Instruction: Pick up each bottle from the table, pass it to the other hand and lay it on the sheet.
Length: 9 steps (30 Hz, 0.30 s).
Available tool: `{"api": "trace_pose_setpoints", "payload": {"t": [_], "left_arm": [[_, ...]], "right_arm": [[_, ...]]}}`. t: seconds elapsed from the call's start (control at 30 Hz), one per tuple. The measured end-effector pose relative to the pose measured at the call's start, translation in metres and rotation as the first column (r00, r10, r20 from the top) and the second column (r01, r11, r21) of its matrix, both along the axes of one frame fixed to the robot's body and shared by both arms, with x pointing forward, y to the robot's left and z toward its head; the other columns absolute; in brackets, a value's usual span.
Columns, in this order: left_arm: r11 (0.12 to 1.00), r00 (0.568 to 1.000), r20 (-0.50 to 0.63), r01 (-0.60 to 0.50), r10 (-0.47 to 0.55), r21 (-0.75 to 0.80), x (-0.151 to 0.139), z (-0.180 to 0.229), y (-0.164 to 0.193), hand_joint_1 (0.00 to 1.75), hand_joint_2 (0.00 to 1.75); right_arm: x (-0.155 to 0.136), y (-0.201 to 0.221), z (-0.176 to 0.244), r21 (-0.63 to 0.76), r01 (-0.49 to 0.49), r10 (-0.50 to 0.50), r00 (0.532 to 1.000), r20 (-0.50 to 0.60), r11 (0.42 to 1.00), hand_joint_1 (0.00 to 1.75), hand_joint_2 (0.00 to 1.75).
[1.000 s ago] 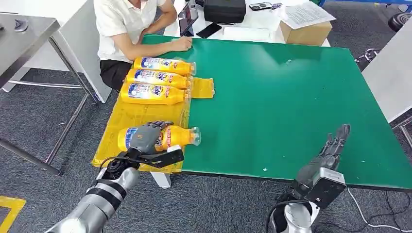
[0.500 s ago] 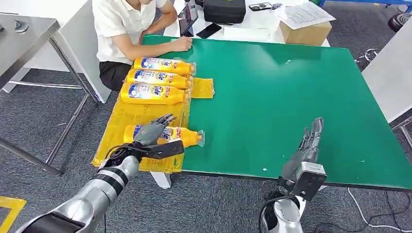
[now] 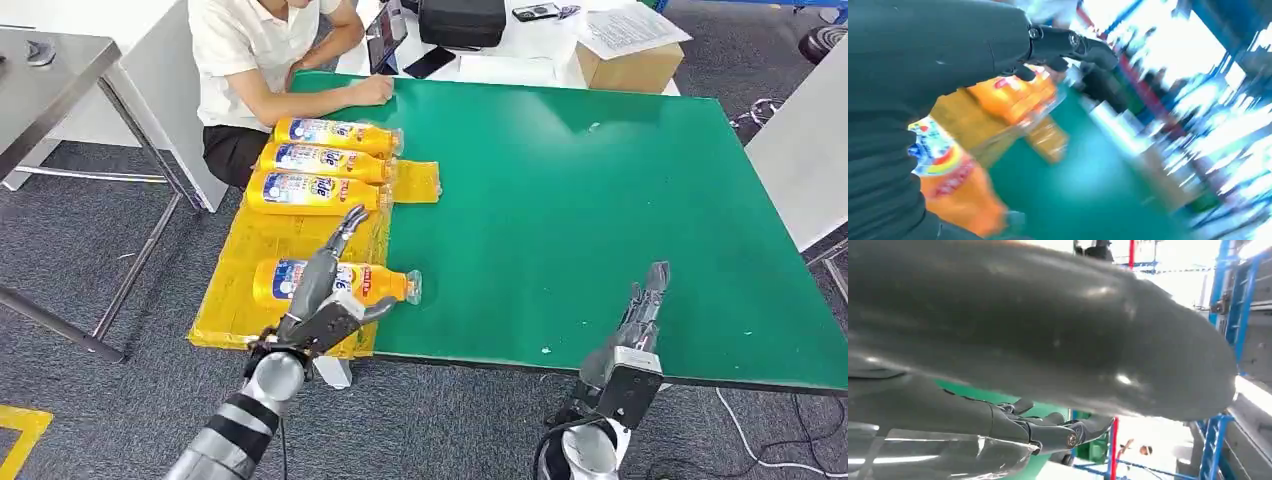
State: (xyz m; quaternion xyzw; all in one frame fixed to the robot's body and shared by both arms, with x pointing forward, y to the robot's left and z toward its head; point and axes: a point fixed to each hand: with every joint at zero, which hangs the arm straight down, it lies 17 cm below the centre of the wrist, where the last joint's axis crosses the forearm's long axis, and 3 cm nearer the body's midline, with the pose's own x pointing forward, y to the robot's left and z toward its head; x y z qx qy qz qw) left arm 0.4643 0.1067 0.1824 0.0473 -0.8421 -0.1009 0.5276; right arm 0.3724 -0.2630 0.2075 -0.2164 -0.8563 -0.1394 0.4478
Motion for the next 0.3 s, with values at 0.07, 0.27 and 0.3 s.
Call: {"api": "trace_pose_setpoints", "payload": {"t": [0.07,0.27,0.3], "left_arm": [[0.998,0.999,0.039,-0.015,0.017,-0.063,-0.012,0.018,0.002,0.00,1.75],[0.973,0.962,0.195,-0.157,0.190,-0.170,-0.045,0.061,0.028,0.00,1.75],[0.967,0.959,0.197,-0.167,0.204,-0.192,-0.048,0.064,0.031,0.00,1.75]], "right_arm": [[-0.002,-0.002,-0.002,-0.005,0.007,-0.007,1.000,-0.004,1.000,0.00,0.00],[-0.006,0.000,-0.001,-0.020,0.019,-0.019,1.000,-0.005,1.000,0.00,0.00],[-0.006,0.001,0.000,-0.020,0.016,-0.016,1.000,-0.003,1.000,0.00,0.00]]}}
